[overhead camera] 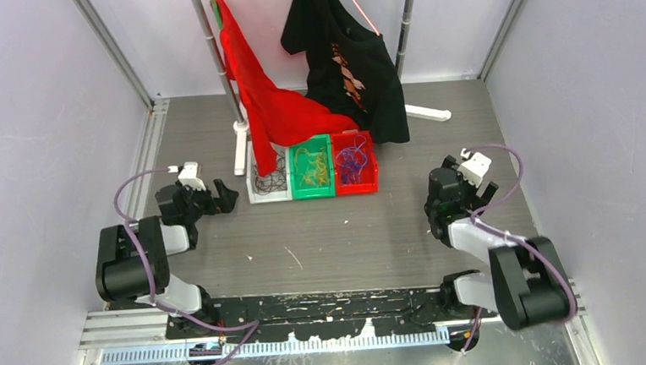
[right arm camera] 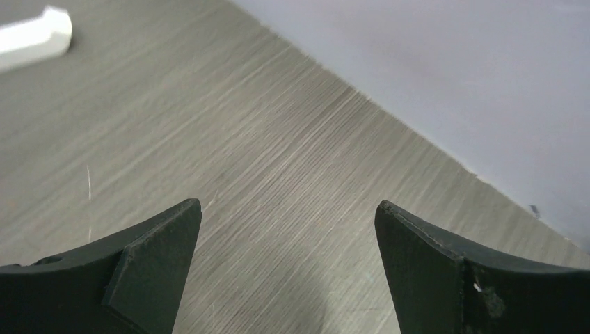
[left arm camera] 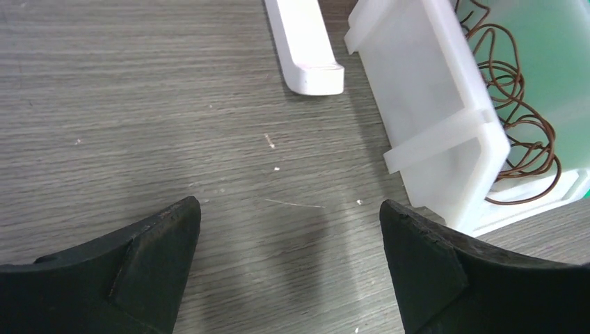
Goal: Untangle the cables
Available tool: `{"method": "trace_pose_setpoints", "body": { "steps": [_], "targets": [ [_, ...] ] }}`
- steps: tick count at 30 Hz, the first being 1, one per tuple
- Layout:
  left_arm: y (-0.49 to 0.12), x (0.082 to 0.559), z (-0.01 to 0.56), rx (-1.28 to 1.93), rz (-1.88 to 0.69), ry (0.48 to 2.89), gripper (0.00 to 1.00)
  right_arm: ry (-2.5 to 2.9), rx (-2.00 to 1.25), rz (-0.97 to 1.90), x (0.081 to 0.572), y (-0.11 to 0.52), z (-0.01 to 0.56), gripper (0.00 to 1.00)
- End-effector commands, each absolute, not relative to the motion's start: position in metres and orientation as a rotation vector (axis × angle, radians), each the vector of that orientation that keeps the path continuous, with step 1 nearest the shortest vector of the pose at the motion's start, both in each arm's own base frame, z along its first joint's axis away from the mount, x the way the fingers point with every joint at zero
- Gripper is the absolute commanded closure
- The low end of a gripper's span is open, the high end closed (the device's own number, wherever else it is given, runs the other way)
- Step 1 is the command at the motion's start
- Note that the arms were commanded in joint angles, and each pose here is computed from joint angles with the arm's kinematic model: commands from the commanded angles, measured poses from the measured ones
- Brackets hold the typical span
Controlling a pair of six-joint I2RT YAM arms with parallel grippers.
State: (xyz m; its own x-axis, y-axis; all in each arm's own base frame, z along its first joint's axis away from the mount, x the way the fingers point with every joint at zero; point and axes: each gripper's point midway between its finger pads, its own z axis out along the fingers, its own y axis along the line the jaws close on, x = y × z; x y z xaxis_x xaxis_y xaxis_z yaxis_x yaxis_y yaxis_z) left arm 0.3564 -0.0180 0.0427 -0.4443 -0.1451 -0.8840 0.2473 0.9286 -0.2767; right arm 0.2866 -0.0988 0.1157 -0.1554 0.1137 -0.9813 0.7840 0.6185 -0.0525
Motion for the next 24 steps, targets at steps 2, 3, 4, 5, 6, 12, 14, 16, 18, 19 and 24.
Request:
{"method": "trace_pose_setpoints", "body": {
  "steps": [2, 3, 4, 5, 6, 12, 14, 16, 18, 19, 24],
  "targets": [
    [-0.023, 0.37, 0.085, 0.194, -0.236, 1.713, 0.0, 1.598, 0.618, -0.487, 0.336, -0.081, 0.112, 0.0],
    [-0.028, 0.369, 0.091, 0.214, -0.203, 1.648, 0.01, 1.637, 0.58, -0.483, 0.34, -0.076, 0.107, 0.0],
    [-0.033, 0.367, 0.088, 0.222, -0.191, 1.624, 0.0, 1.667, 0.547, -0.423, 0.348, -0.067, 0.105, 0.0],
    [-0.033, 0.368, 0.084, 0.216, -0.177, 1.634, 0.01, 1.656, 0.526, -0.348, 0.355, -0.058, 0.105, 0.0],
    [-0.033, 0.37, 0.076, 0.211, -0.176, 1.691, 0.01, 1.663, 0.508, -0.348, 0.357, -0.057, 0.096, 0.0],
    [-0.027, 0.388, 0.069, 0.174, -0.172, 1.825, 0.01, 1.739, 0.451, -0.286, 0.374, -0.054, 0.072, 0.0],
    [-0.027, 0.389, 0.071, 0.171, -0.17, 1.809, 0.0, 1.745, 0.47, -0.25, 0.377, -0.058, 0.07, 0.0],
    [-0.027, 0.388, 0.071, 0.17, -0.169, 1.81, 0.01, 1.746, 0.474, -0.246, 0.376, -0.058, 0.071, 0.0],
    [-0.027, 0.388, 0.07, 0.172, -0.17, 1.815, 0.01, 1.739, 0.469, -0.247, 0.375, -0.058, 0.071, 0.0],
    [-0.027, 0.388, 0.07, 0.171, -0.169, 1.812, 0.01, 1.741, 0.467, -0.247, 0.376, -0.058, 0.071, 0.0],
    [-0.027, 0.388, 0.07, 0.171, -0.169, 1.814, 0.01, 1.738, 0.464, -0.247, 0.376, -0.057, 0.072, 0.0]
  ]
}}
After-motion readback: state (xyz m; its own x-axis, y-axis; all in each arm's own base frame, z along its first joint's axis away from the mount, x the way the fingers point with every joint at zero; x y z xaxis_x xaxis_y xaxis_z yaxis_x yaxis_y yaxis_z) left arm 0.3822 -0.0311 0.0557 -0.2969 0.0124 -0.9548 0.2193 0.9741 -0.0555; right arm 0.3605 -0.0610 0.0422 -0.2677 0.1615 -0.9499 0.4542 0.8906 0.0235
